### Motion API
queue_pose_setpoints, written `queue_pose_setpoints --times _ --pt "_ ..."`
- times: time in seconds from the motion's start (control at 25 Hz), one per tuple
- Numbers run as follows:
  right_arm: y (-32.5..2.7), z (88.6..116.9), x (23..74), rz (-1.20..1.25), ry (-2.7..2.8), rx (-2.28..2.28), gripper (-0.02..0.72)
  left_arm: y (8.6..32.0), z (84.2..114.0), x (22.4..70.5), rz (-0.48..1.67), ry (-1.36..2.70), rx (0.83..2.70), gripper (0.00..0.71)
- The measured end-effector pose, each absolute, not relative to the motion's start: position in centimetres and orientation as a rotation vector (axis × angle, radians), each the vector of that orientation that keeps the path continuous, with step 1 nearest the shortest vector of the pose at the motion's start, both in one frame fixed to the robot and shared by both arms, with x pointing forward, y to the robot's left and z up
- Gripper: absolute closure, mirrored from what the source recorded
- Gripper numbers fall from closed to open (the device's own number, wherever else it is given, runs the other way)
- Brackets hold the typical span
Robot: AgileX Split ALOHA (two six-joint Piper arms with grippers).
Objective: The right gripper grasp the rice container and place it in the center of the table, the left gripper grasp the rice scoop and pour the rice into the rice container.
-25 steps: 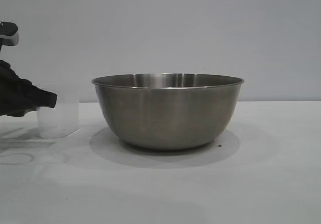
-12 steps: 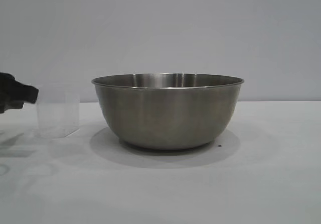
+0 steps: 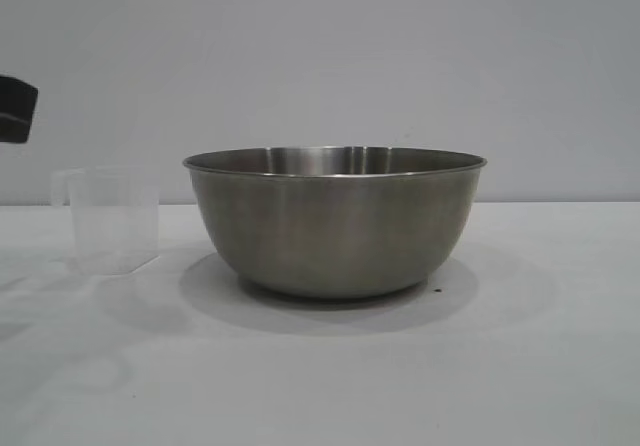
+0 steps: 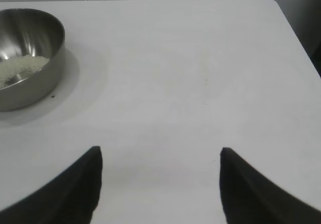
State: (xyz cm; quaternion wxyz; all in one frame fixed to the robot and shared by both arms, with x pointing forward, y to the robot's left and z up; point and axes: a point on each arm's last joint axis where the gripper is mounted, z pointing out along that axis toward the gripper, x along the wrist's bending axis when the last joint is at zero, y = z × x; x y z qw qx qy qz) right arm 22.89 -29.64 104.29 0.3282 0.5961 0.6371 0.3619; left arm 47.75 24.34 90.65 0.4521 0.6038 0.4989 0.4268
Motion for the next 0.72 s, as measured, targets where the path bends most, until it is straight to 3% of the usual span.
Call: queue_pose_setpoints --times 0.44,0.72 --pt "-29.6 104.3 22.9 0.947 1.668 1.56 0.279 24.4 90.3 47.1 0.92 1.368 1.506 0.485" --pt "-29.6 104.3 22.9 0.947 1.668 1.56 0.279 24.3 90.6 46.1 0.815 1.428 1.615 0.485"
